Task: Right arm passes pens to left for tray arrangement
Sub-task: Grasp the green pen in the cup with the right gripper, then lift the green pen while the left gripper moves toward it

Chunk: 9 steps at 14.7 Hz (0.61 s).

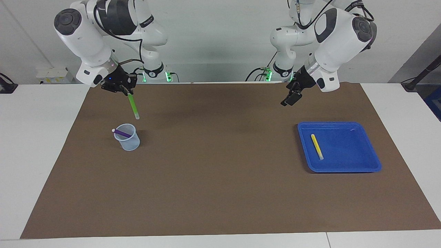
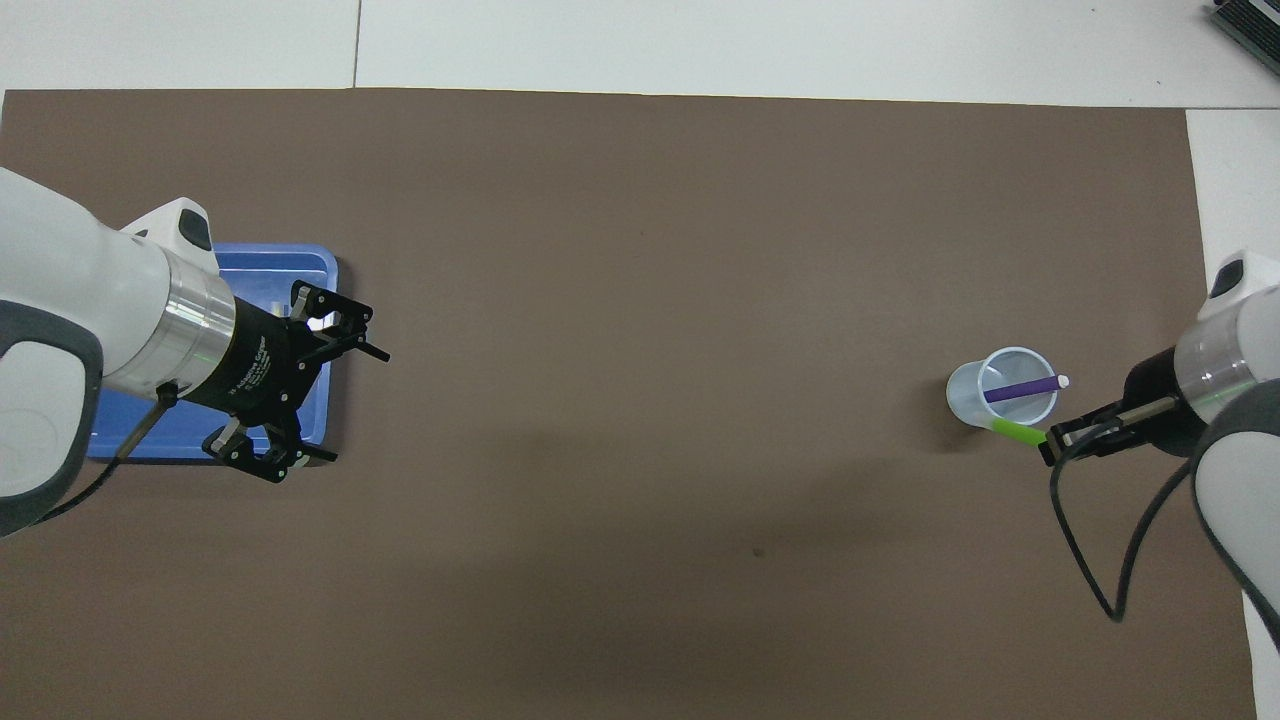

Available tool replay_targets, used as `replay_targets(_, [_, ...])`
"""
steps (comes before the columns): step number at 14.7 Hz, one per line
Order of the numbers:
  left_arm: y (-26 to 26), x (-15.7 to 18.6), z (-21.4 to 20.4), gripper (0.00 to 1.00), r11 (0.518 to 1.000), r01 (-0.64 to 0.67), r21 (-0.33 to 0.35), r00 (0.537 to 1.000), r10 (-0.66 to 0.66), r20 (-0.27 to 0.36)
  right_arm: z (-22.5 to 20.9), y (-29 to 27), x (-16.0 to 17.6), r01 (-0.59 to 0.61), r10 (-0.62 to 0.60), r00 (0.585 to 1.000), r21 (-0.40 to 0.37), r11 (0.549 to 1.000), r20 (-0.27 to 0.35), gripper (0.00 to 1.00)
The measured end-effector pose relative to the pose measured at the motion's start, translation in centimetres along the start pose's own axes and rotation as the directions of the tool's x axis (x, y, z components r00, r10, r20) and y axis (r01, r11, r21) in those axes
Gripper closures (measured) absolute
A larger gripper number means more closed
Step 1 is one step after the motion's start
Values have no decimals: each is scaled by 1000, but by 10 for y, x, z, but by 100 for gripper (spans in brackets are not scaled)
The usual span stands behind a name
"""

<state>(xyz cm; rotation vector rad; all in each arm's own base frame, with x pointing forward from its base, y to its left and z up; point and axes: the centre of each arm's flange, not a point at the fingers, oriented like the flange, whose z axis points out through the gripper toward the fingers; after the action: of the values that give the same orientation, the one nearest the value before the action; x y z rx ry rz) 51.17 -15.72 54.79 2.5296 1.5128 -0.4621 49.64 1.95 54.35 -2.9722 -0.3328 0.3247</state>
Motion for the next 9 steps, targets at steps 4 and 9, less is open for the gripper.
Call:
replay_targets(4, [-2, 1, 5, 0, 1000, 5, -4, 1000, -5, -4, 0, -11, 1, 2, -1, 1000, 124, 992, -16, 81])
replay_targets(9, [2, -22, 18, 0, 999, 40, -15, 999, -40, -14, -3, -29, 5, 18, -5, 999, 271, 962, -47, 81])
